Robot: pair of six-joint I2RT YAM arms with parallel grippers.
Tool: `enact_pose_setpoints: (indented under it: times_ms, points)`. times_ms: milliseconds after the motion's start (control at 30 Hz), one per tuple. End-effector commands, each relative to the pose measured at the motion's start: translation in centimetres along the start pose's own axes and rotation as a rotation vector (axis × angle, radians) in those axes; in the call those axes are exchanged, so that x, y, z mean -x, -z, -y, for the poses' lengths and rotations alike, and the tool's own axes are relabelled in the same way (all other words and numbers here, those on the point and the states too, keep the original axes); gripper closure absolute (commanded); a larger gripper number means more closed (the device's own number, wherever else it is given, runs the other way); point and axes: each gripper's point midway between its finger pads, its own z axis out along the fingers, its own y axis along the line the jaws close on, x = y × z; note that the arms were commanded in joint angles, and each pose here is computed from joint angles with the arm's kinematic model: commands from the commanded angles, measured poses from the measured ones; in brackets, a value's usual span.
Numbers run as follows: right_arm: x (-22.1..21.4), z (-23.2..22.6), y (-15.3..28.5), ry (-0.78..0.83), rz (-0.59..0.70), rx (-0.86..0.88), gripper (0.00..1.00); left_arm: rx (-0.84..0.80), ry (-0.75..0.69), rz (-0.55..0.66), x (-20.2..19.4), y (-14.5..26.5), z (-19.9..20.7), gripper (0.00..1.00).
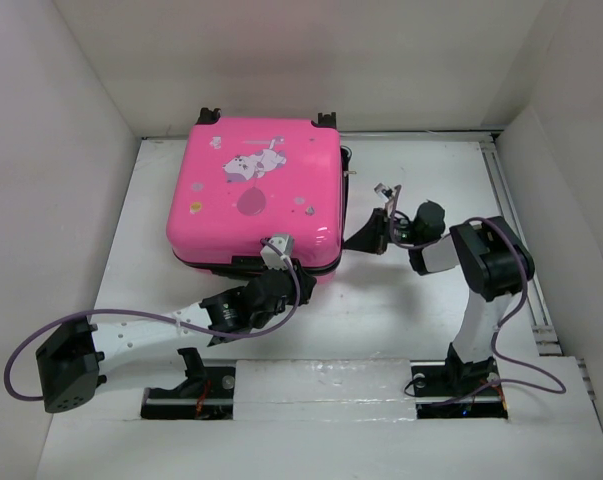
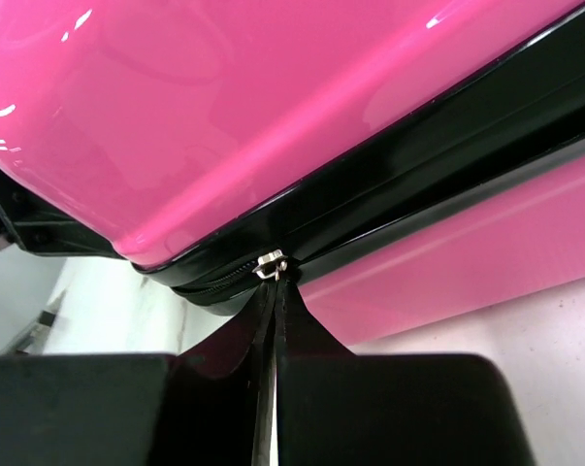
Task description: Pack the luggage
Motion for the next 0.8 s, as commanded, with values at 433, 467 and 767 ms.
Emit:
enact_pose_setpoints:
  times_ms: [433, 467, 767]
  points:
    - [1.9, -7.4, 0.4, 0.439, 0.182, 0.059, 1.0, 0.034, -0.033, 0.082, 2.5, -1.3, 1.1, 0.85]
    - [2.0, -8.0, 0.6, 0.468, 0.183, 0.056, 1.0, 0.043, -0.05, 0.074, 2.2, -1.5, 0.9, 0.85]
    - [-3.7, -7.3, -2.0, 0.42, -0.051, -0.295, 1.0, 0.055, -0.083, 0.101, 3.5, -4.2, 1.8, 0.85]
